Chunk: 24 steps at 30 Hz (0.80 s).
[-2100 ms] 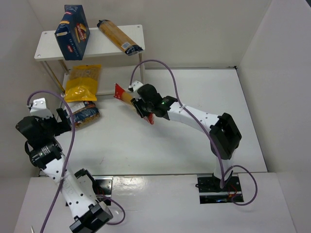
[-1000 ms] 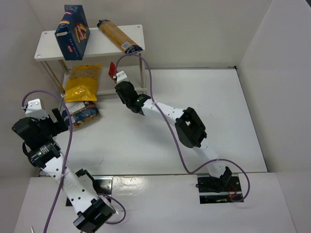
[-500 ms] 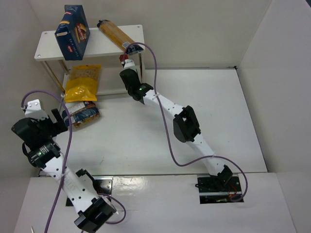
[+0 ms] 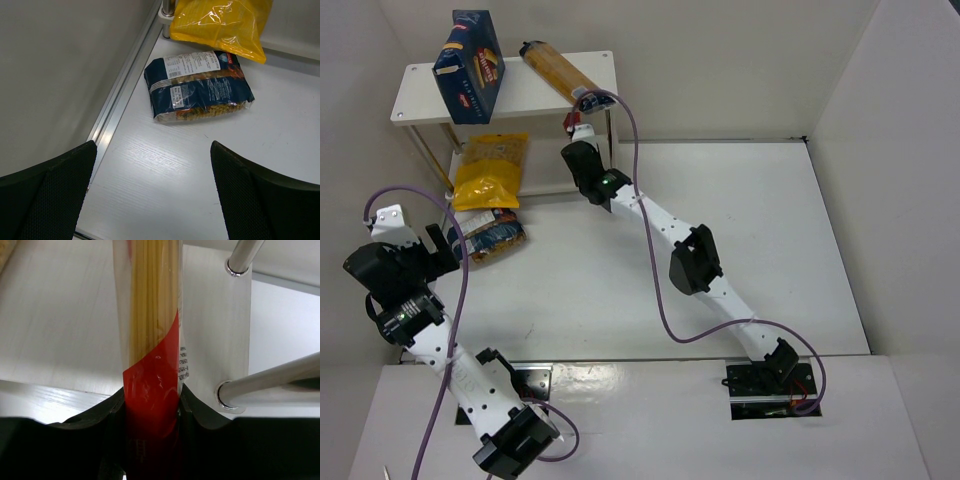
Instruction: Place and organize the pasta boxes and bags onto the shelf
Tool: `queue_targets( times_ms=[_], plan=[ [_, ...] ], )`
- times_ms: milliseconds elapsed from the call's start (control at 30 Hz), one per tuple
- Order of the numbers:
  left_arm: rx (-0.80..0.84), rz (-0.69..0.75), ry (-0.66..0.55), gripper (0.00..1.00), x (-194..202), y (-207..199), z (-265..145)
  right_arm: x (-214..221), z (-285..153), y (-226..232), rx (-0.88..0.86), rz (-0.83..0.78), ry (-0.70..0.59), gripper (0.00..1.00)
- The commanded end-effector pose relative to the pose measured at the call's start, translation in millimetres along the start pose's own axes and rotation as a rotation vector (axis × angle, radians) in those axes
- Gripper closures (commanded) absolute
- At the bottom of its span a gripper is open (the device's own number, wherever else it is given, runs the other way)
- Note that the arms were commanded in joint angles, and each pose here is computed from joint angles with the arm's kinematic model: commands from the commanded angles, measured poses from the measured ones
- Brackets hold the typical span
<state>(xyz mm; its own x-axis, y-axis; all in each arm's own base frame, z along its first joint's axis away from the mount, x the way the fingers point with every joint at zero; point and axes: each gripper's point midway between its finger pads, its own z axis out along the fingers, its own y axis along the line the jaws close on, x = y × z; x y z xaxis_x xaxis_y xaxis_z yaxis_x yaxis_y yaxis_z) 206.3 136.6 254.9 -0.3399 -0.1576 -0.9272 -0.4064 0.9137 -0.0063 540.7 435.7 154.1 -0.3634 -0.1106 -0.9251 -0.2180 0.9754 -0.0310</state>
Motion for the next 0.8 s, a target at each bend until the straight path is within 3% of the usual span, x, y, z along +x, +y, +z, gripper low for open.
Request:
queue_targets(
  times_ms=[0, 100, 167, 300, 433, 500, 767],
  plan=[
    [0.017, 0.024, -0.034, 0.00, -6.8, -1.7, -0.5, -71.5, -13.5, -0.3, -0.001, 0.145, -0.187, 1.00],
    [0.017, 0.024, -0.034, 0.00, -6.8, -1.7, -0.5, -65.8, -10.4, 2.1, -0.008, 0.139, -0.177, 0.99],
    [0.015, 0.037, -0.043, 0.00, -8.2, -1.9, -2.4, -57.7, -5.2, 3.5, -0.006, 0.133, -0.168, 0.86],
    [0.015, 0.037, -0.043, 0.00, -8.2, -1.9, -2.4, -55.6, -5.1, 2.7, -0.004, 0.119, -0.161, 0.72],
    [0.015, 0.037, -0.043, 0.00, -8.2, -1.9, -2.4, -53.8, -3.5, 3.3, -0.004, 0.119, -0.161, 0.47],
    [0.015, 0.037, -0.043, 0.00, -8.2, -1.9, -2.4, -54.0, -3.5, 1.7, 0.005, 0.120, -0.162, 0.46],
    [0.024, 0.037, -0.044, 0.00, -8.5, -3.5, -2.4, -63.7, -6.5, 1.6, 0.001, 0.124, -0.185, 0.16]
  ],
)
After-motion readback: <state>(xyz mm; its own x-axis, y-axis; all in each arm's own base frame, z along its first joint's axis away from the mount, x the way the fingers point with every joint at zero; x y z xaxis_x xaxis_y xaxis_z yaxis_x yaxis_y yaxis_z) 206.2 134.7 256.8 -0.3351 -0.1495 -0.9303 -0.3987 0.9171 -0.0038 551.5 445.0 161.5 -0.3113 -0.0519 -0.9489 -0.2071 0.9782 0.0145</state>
